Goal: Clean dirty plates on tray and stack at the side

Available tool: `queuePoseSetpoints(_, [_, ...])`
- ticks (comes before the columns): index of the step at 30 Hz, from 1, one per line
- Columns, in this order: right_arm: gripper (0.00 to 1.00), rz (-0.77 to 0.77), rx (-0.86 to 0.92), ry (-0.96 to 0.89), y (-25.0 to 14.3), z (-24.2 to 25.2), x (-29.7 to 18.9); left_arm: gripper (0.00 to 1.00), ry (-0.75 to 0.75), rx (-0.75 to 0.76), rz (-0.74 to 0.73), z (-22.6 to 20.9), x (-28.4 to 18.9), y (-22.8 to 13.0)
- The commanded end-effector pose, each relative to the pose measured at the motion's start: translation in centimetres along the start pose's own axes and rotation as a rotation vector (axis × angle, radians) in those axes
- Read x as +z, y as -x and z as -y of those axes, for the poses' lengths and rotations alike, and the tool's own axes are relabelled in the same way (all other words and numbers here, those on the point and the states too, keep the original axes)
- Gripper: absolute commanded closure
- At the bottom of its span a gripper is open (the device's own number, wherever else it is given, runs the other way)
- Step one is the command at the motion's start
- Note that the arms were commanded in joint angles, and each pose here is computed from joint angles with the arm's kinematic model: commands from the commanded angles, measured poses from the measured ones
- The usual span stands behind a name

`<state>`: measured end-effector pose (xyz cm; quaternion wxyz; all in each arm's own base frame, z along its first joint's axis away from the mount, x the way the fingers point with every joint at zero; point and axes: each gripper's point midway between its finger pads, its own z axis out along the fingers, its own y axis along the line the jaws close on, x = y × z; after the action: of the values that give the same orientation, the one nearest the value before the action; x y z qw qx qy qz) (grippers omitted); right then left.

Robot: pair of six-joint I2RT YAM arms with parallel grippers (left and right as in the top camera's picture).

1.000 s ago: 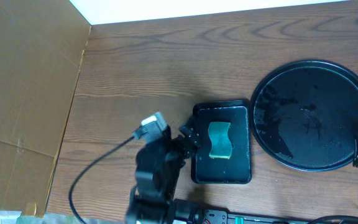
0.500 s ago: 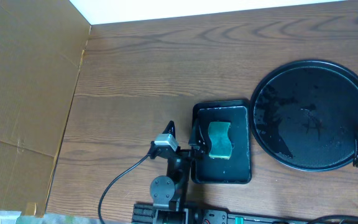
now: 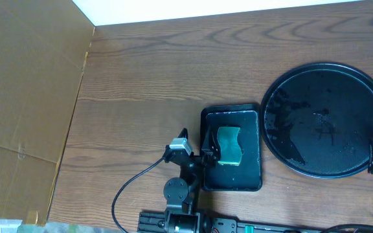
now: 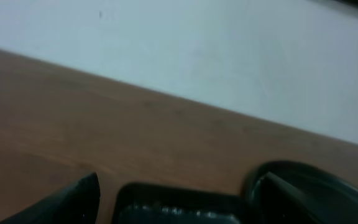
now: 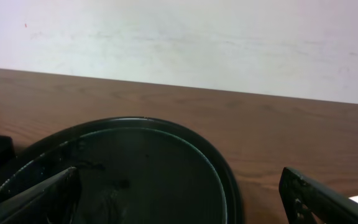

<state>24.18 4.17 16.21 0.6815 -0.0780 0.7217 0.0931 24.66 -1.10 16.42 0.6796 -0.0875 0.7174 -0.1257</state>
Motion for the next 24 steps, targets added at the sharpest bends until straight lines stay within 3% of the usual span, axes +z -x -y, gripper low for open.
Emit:
queuePoseSetpoints(1, [0.01, 0.001, 0.013, 0.005, 0.0, -0.2, 0.0, 0.17, 0.007, 0.01, -0.044, -0.3, -0.1, -1.1])
queuePoseSetpoints(3, [0.01, 0.001, 0.013, 0.005, 0.0, -0.2, 0.0, 0.17, 0.025, 0.007, -0.102, -0.7, -0.2, -2.6])
queuePoseSetpoints(24, [0.01, 0.001, 0.013, 0.005, 0.0, -0.2, 0.0, 0.17, 0.031, 0.005, -0.123, -0.9, -0.1, -3.0])
